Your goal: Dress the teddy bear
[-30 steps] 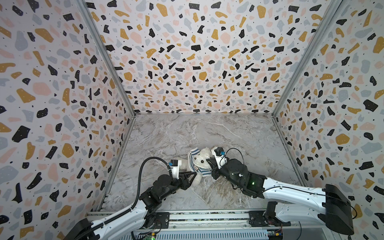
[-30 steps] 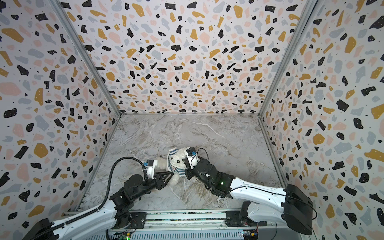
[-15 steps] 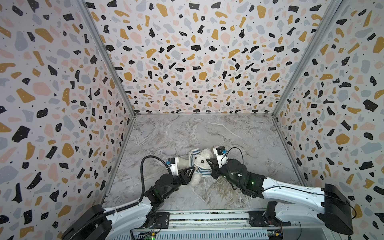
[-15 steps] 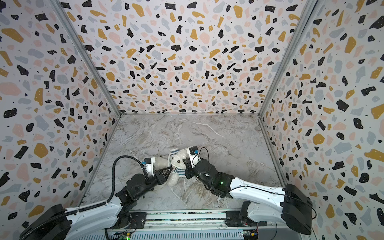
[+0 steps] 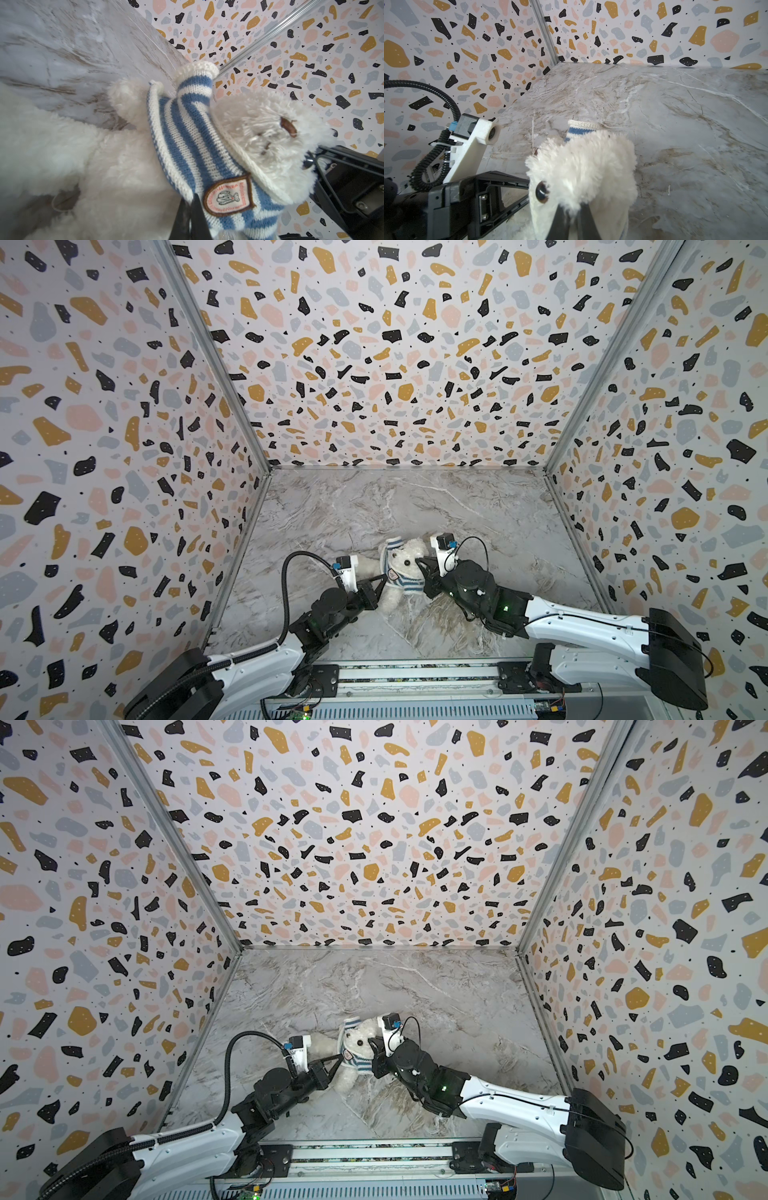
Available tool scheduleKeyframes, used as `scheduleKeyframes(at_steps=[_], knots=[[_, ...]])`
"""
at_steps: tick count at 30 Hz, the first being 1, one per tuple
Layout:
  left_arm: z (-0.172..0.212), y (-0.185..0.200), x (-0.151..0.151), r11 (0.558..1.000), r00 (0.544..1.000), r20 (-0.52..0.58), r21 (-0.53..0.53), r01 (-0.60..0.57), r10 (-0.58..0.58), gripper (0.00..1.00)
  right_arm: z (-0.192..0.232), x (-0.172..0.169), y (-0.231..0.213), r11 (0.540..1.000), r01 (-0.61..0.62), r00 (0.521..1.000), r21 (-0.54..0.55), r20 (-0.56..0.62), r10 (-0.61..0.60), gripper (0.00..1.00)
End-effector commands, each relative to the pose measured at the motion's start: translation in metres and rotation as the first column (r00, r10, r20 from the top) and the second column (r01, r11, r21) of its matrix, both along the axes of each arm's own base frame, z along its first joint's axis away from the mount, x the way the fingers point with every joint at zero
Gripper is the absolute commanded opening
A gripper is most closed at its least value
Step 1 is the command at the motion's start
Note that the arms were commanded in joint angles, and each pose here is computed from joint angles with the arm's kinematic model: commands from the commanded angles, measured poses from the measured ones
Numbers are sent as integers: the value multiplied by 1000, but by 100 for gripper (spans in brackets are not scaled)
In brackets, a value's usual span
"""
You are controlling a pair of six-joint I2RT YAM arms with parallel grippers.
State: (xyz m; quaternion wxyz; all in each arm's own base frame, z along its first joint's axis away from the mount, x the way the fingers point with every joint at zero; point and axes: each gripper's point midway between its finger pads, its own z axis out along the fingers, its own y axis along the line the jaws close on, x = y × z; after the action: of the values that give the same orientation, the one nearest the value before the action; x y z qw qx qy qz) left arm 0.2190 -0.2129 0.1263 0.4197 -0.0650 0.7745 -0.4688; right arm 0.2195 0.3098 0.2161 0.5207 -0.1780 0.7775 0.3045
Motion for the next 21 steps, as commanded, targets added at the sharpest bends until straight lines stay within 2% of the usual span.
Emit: scheduleKeyframes(at_steps=[1,5,9,13,21], knots=[[-9,12,7,993,998,-2,99,-62,62,0,15,6,-17,996,92,996,21,13,-92,0],[-27,24,9,964,996,-17,255,-78,85,0,16,7,-29,991,131,991,21,12,-131,0],[-40,36,11,939,993,-32,329,-96,113,0,26,4,-36,988,129,992,83,8,-130,0],[-46,45,14,927,990,-36,356,-117,139,0,40,2,-46,980,120,993,158,-12,-120,0],[-45,56,21,909,986,-21,390,-145,166,0,47,-2,-55,965,104,994,241,-49,-95,0]])
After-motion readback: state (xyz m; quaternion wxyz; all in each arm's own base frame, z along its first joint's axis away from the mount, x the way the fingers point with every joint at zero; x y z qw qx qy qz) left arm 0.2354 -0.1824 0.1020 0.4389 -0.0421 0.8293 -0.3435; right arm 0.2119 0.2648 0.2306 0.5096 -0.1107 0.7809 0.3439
